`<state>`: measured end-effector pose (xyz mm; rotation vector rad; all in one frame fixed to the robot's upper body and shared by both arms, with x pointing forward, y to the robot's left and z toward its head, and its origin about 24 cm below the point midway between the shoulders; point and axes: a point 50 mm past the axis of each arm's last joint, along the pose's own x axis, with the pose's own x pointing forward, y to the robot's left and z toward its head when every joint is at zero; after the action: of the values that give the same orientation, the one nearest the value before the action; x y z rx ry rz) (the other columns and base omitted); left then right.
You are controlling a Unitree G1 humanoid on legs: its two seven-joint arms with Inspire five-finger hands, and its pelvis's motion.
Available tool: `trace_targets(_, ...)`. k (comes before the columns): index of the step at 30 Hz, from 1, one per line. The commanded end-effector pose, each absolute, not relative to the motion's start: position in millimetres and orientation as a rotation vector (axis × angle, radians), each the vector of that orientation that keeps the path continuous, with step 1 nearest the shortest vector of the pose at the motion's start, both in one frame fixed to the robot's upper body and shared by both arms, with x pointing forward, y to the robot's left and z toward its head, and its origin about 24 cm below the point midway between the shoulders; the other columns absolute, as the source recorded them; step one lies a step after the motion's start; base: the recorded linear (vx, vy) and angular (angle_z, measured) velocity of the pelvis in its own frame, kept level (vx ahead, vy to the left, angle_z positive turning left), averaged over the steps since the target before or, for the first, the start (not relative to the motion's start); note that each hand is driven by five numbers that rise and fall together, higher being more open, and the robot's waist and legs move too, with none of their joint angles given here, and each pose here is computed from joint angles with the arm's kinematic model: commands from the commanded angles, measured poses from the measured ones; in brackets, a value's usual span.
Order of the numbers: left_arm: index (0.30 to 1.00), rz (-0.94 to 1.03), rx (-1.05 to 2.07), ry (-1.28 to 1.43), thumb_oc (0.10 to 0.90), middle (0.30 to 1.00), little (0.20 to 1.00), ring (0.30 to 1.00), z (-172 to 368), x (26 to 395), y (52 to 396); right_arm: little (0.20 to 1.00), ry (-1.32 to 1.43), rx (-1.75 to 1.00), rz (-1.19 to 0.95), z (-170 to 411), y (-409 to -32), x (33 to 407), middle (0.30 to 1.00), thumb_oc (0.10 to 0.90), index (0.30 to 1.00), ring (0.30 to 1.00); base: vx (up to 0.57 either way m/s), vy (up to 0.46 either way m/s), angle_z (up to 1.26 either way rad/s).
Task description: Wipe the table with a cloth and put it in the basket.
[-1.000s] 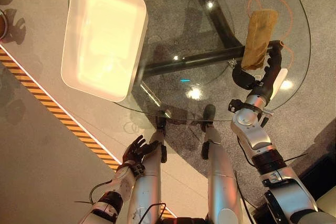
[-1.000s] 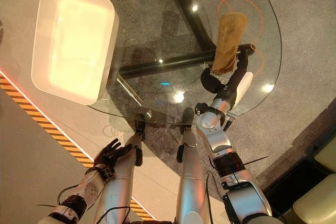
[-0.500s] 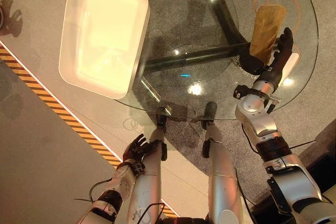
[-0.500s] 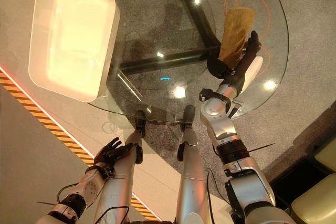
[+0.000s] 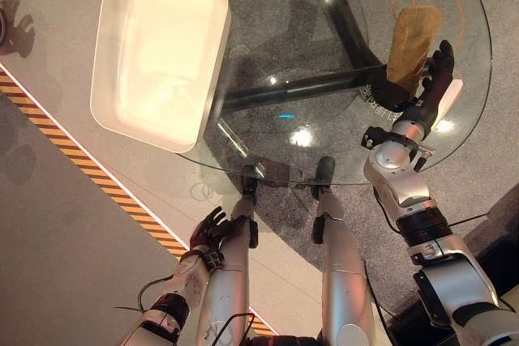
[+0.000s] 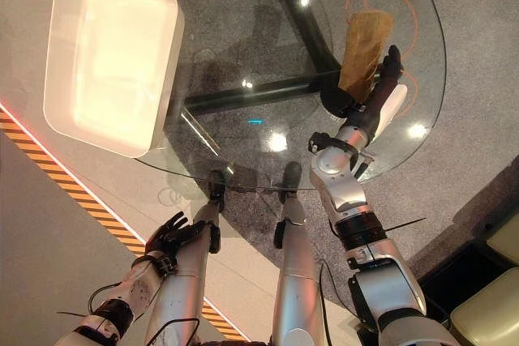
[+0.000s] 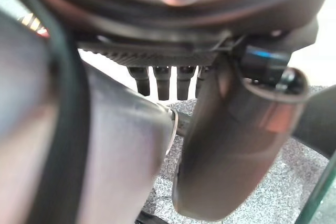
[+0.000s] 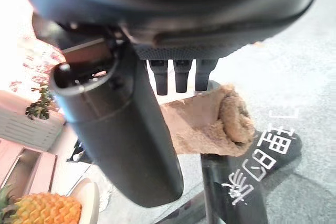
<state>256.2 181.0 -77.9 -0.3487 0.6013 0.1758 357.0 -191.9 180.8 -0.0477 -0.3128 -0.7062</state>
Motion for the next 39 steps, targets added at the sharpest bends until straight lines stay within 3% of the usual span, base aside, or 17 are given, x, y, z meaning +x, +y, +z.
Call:
trace_targets(1, 0.900, 0.157, -0.398, 0.708, 0.800, 0.900, 0.900, 0.900, -98.5, 230.0, 155.0, 0.900, -0.429, -0.045, -0.796, 209.2, -214.5, 348.8, 0.900, 0.800, 0.900, 0.900, 0.00, 0.000, 0.00)
trace_targets(8, 0.900, 0.159, -0.400, 0.704, 0.800, 0.900, 0.900, 0.900, -99.8, 228.2, 157.4, 0.900, -0.380, -0.082, -0.747, 202.2, -212.0, 352.6, 0.900, 0.800, 0.900, 0.900, 0.00, 0.000, 0.00)
trace_targets(11, 0.900, 0.157, -0.399, 0.701, 0.800, 0.900, 0.900, 0.900, -99.4, 228.8, 158.1, 0.540, -0.365, -0.097, -0.729, 201.7, -210.1, 354.8, 0.592, 0.440, 0.592, 0.592, 0.00, 0.000, 0.00)
trace_targets(12, 0.900, 0.157, -0.399, 0.701, 0.800, 0.900, 0.900, 0.900, -99.4, 228.9, 158.1, 0.461, -0.363, -0.099, -0.727, 201.6, -209.9, 355.0, 0.524, 0.361, 0.524, 0.524, 0.00, 0.000, 0.00)
trace_targets(14, 0.900, 0.154, -0.402, 0.700, 0.800, 0.900, 0.900, 0.900, -98.2, 230.7, 156.7, 0.203, -0.359, -0.106, -0.722, 203.4, -209.1, 357.1, 0.302, 0.103, 0.302, 0.302, 0.00, 0.000, 0.00)
trace_targets(39, 0.900, 0.146, -0.402, 0.697, 0.800, 0.900, 0.900, 0.900, -97.0, 231.5, 152.2, 0.200, -0.446, -0.128, -0.692, 226.8, -203.8, 358.1, 0.300, 0.100, 0.300, 0.300, 0.00, 0.000, 0.00)
